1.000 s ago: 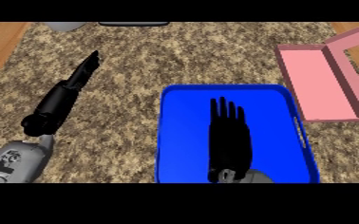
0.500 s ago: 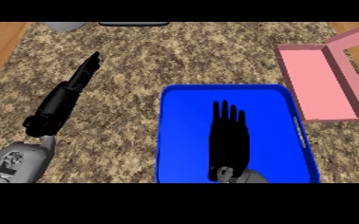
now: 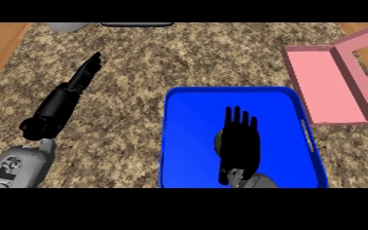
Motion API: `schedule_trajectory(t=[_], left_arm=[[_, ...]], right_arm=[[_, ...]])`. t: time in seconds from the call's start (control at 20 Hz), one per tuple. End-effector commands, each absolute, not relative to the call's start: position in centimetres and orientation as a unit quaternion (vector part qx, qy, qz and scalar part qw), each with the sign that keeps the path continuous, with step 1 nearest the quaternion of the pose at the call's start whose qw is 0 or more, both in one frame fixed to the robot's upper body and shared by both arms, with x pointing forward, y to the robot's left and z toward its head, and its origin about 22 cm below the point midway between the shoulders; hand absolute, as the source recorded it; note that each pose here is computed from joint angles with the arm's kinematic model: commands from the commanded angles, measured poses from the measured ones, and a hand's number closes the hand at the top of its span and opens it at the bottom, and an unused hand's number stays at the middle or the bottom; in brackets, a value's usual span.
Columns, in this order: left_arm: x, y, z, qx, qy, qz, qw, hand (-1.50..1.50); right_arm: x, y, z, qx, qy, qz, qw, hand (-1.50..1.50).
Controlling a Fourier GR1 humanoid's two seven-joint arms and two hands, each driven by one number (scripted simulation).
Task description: Pick the squash from the tray and place it in the cardboard box
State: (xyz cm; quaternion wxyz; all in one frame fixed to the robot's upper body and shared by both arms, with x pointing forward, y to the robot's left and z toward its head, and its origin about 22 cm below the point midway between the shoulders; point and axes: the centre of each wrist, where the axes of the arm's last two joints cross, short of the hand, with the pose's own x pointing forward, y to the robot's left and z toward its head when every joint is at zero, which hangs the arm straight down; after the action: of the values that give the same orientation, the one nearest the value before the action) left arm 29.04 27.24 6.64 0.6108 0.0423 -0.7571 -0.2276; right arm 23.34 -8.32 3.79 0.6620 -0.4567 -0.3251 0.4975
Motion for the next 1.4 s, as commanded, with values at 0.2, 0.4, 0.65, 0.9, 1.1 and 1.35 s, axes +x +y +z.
schedule_trajectory(t=[0.2,0.4,0.65,0.9,1.1,1.35], left_arm=[[29.9,27.0,7.0,0.045,-0.757,-0.233,0.609,0.0],[29.9,25.5,7.6,0.037,-0.756,-0.223,0.614,0.0],[29.6,25.5,8.4,0.023,-0.761,-0.243,0.601,0.0],[29.4,24.7,8.0,0.01,-0.772,-0.253,0.583,0.0],[30.1,24.0,8.1,0.006,-0.772,-0.253,0.583,0.0],[30.0,26.4,7.9,0.016,-0.766,-0.244,0.595,0.0]], right_arm=[[25.0,-6.9,2.2,-0.482,-0.349,0.521,0.612,1.5],[23.6,-8.8,3.3,-0.507,-0.361,0.522,0.584,1.5],[33.2,-9.9,6.2,-0.47,-0.402,0.458,0.638,1.5],[39.0,-14.2,10.1,-0.465,-0.436,0.378,0.671,1.5],[42.1,-14.9,11.9,-0.518,-0.464,0.367,0.618,1.5],[44.7,-15.0,16.0,-0.578,-0.473,0.379,0.546,1.5]])
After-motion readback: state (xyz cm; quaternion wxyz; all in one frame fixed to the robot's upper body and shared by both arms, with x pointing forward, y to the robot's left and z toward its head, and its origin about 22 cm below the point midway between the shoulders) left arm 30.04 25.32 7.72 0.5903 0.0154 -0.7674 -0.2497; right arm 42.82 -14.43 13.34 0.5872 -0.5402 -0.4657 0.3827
